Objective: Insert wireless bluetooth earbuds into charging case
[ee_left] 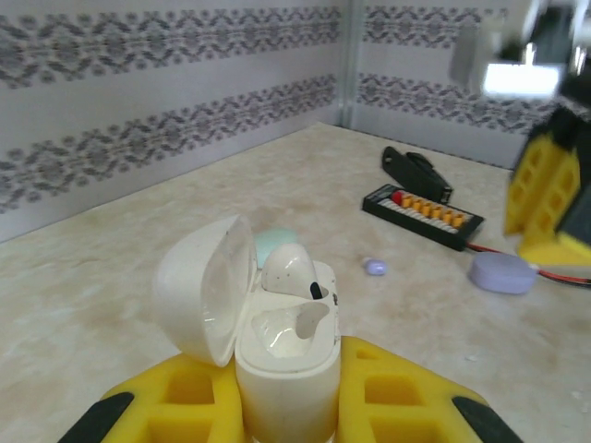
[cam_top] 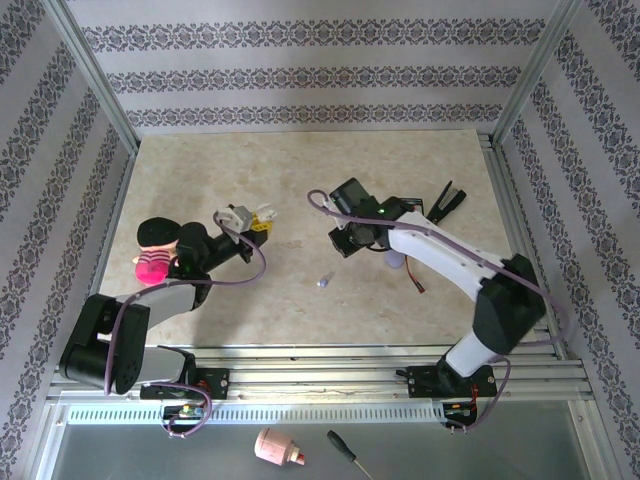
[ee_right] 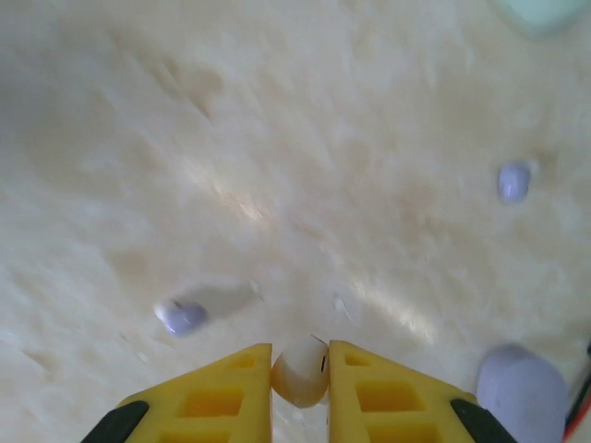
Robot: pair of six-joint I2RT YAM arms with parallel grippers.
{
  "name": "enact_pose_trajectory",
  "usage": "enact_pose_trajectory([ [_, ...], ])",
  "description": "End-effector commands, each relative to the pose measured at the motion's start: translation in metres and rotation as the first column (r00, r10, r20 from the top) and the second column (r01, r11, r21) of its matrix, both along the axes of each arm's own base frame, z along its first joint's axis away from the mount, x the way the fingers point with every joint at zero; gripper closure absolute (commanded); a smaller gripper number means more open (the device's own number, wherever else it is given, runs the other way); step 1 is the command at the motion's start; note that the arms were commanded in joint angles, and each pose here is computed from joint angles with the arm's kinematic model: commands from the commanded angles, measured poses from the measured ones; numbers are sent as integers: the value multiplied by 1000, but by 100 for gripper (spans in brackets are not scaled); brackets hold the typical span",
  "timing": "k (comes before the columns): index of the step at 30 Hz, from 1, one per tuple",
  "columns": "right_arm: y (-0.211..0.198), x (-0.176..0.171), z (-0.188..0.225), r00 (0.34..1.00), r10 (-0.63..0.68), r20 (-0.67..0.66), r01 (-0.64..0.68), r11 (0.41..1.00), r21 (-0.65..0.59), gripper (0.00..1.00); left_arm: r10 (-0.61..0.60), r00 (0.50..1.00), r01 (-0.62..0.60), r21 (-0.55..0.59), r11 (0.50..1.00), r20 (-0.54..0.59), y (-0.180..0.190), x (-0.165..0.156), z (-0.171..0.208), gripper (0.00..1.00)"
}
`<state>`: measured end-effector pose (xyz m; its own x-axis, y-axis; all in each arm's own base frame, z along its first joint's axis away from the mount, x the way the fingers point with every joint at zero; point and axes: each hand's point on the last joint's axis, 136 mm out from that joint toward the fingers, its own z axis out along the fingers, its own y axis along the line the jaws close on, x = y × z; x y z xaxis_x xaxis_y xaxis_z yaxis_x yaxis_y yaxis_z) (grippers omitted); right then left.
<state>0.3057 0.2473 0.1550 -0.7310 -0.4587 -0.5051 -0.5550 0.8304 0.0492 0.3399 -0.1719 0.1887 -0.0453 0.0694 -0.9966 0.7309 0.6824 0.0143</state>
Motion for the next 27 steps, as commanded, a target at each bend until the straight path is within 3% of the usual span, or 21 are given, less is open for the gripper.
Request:
enact_pose_trajectory([
  [1,25,5,46,991,42,123,-71,968,241,83,-79,992,82,-25,996,96,-20,-3,25,100],
  [7,47,-10,105,956,102,273,-231,835,498,83,-198,974,205,-59,977,115,-47,-12,30,100],
  [13,64,-24,136,923,187,336,-361,720,592,83,-313,944,321,-70,945,101,-63,-24,33,100],
  [20,80,-26,146,897,253,362,-434,661,612,83,-400,913,406,-71,911,85,-80,-37,36,100],
  [27,87,-19,138,893,275,357,-445,666,598,83,-452,888,459,-77,885,87,-89,-45,40,100],
])
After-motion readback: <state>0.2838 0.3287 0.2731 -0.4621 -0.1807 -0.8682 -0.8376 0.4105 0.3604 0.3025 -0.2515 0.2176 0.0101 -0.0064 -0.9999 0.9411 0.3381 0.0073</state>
